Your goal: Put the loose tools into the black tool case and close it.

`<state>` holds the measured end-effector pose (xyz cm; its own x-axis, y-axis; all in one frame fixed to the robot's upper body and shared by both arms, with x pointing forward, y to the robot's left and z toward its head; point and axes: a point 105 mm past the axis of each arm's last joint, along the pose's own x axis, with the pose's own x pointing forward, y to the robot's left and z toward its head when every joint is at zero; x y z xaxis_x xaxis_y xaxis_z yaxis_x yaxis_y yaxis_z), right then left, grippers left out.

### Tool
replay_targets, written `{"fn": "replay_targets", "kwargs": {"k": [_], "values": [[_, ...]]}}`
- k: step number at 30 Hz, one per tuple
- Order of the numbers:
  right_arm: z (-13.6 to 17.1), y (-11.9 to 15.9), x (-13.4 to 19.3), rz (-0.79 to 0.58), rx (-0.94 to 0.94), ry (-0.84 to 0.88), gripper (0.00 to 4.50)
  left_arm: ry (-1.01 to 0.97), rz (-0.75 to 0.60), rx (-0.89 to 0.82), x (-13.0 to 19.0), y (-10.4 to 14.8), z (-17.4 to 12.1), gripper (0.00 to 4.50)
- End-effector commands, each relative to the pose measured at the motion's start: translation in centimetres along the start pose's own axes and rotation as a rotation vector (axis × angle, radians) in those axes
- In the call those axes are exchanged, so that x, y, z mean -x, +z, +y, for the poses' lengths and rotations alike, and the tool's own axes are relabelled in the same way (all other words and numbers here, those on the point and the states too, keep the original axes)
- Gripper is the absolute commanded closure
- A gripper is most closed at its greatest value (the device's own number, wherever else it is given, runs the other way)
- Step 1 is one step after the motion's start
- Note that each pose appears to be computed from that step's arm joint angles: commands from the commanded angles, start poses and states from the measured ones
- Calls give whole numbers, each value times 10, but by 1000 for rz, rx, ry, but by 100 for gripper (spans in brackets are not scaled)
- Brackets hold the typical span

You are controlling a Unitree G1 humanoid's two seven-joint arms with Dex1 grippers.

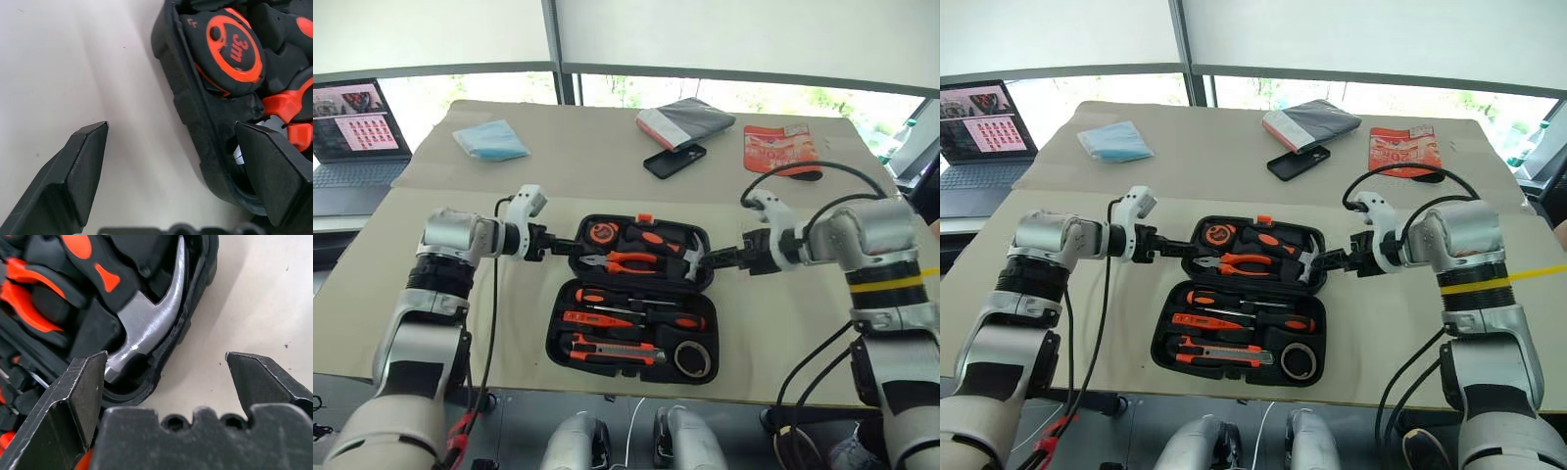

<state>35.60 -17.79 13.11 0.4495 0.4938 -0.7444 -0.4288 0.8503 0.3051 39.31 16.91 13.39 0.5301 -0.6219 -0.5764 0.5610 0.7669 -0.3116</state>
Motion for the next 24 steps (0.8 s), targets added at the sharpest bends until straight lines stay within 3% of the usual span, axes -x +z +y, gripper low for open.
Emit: {"fn": "replay_targets", "kwargs": {"k": [1,2,5,9,14,17,19,24], "values": [[3,4,3,16,-15,4,25,-36,-2,-10,4,9,-7,4],[3,2,2,28,-21,0,50,-49,6,-3,4,8,-9,0],[-1,-2,-1,53,-25,-26,135,-76,27,8,4,5,-13,69],[-4,1,-5,37,-79,-34,289,-43,54,14,2,-1,-7,234],[-6,8,-10,-13,-128,-15,449,-52,34,59,2,-1,-6,425],[5,31,-9,-186,-64,72,450,-76,-44,93,2,9,-9,443],[9,44,-1,-299,23,95,450,-110,-199,93,4,27,-11,443],[13,59,17,-518,262,47,450,-197,-435,25,21,40,-18,443]]}}
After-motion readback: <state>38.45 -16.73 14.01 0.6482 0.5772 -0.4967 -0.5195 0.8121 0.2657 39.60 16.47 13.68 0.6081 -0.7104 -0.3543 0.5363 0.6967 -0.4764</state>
